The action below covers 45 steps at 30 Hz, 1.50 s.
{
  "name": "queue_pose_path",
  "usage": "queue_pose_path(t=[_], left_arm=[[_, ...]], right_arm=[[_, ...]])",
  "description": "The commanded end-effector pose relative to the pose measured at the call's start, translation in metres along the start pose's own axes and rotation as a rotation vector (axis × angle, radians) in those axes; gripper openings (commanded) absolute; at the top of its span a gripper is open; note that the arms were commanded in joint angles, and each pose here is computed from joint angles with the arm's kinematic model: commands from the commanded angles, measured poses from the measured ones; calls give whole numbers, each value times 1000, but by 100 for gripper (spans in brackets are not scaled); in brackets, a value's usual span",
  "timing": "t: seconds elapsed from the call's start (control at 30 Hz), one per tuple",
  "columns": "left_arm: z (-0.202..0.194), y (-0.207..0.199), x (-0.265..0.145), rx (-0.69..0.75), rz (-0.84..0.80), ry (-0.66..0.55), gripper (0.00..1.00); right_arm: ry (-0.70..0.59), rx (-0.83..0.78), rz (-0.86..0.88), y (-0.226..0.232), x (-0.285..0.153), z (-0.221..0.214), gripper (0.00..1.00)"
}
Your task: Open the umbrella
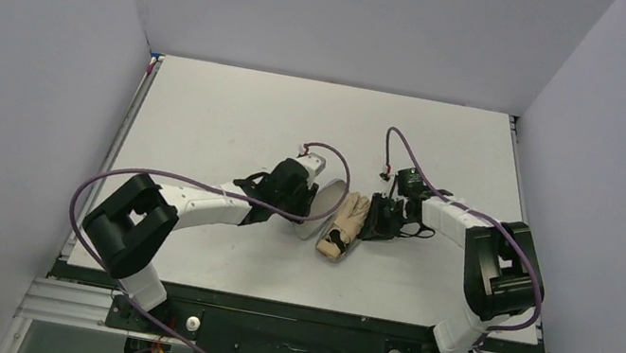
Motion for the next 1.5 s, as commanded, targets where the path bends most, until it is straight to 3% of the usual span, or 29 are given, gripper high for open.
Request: queue_pose_path(t=[0.0, 0.17, 0.5, 0.67, 1.0, 1.13, 1.47], left_arm=[[-2, -8, 7, -44, -122, 33, 27], [-4, -12, 8, -144, -174, 65, 17], [2, -20, 3, -211, -202, 63, 16], [0, -19, 5, -219, -199, 68, 16], [1, -18, 5, -207, -188, 50, 16], [1, -18, 6, -208, -191, 42, 16], [3, -19, 7, -208, -198, 29, 15]], right_arm=[[-59, -93, -75, -5, -6, 23, 14], [-139, -163, -7, 13, -32, 47, 23], [-230, -187, 78, 53, -79, 31, 44], [-188, -160, 61, 63, -67, 20, 45], [-121, -144, -144, 57, -32, 15, 50], [-123, -128, -164, 58, -19, 17, 57], [-32, -55, -220, 47, 4, 16, 59]])
Point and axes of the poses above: each gripper's point midway between its finger pads, its own x axis out along the fingers, its own y axis along the line the jaws close on, z = x × y, the point moved 9 cm from there along -x, back along the fingers, and after that the axes turned 15 degrees about -x, right-handed, at the moved point
